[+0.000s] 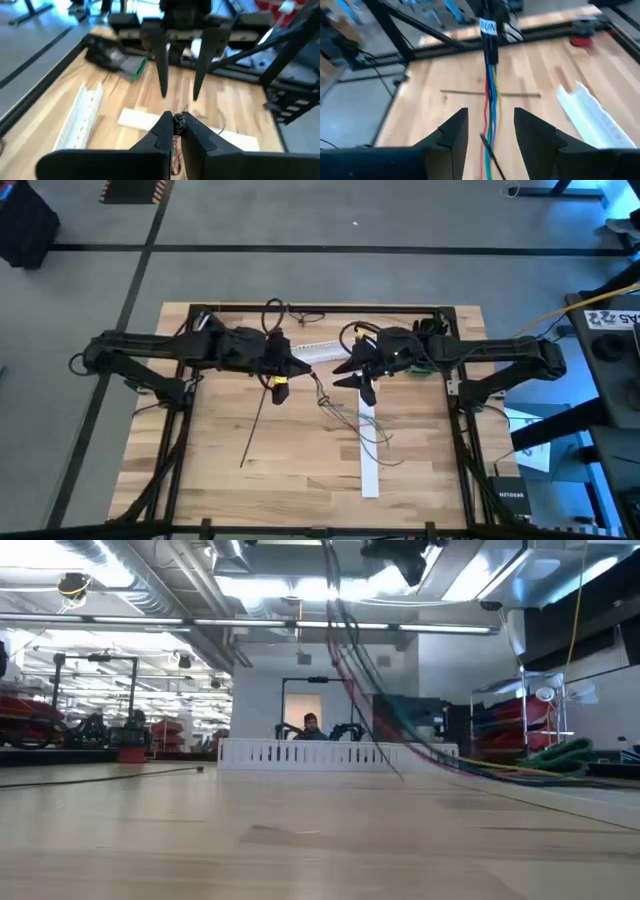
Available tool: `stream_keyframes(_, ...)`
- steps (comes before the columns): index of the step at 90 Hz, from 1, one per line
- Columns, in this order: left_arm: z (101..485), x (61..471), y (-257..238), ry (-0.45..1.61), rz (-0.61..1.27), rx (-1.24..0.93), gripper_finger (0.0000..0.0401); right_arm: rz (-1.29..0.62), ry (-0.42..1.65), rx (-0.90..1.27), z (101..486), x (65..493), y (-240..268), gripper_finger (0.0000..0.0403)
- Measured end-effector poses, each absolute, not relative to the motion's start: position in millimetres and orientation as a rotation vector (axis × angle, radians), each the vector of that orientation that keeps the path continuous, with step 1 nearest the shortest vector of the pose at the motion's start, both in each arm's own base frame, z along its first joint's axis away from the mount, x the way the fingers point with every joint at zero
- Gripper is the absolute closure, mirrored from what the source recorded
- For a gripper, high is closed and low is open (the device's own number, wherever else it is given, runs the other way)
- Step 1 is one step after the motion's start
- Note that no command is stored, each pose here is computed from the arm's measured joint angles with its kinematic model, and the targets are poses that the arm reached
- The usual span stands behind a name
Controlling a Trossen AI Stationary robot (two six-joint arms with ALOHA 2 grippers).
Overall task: Ziptie cables
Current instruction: Wrap the right black zip-tie around the cable wires
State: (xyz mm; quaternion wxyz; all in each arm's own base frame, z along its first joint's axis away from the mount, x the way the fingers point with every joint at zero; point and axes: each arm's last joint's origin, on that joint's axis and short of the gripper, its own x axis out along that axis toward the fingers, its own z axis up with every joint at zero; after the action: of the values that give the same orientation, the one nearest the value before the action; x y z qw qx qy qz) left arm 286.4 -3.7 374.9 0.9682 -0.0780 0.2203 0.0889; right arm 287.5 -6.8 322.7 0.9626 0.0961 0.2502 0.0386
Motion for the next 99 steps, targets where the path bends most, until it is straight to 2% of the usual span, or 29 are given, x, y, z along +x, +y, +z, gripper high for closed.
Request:
stream_keyframes(21, 352, 296, -2, 0.591, 0.212, -0.178, 0.0354, 0.027, 0.612, 0.219, 289, 282, -7, 0.0253)
stream_keyframes(38, 335, 292, 0, 0.75, 0.264, -0.222, 0.0306, -0.016, 0.705, 0.299, 254, 273, -7, 0.0253)
stream_keyframes(53, 335, 292, -2, 0.762, 0.219, -0.261, 0.0251, -0.037, 0.742, 0.32, 241, 269, -7, 0.0252)
stream_keyframes(67, 336, 299, -2, 0.713, 0.216, -0.308, 0.0213, -0.05, 0.744, 0.318, 239, 269, -8, 0.0233)
stream_keyframes(82, 308, 321, 0, 0.796, 0.257, -0.321, 0.0204, -0.105, 0.738, 0.296, 239, 269, -9, 0.0218)
stream_keyframes(99, 263, 352, 11, 0.908, 0.24, -0.447, 0.0213, -0.111, 0.758, 0.3, 232, 266, -9, 0.0217)
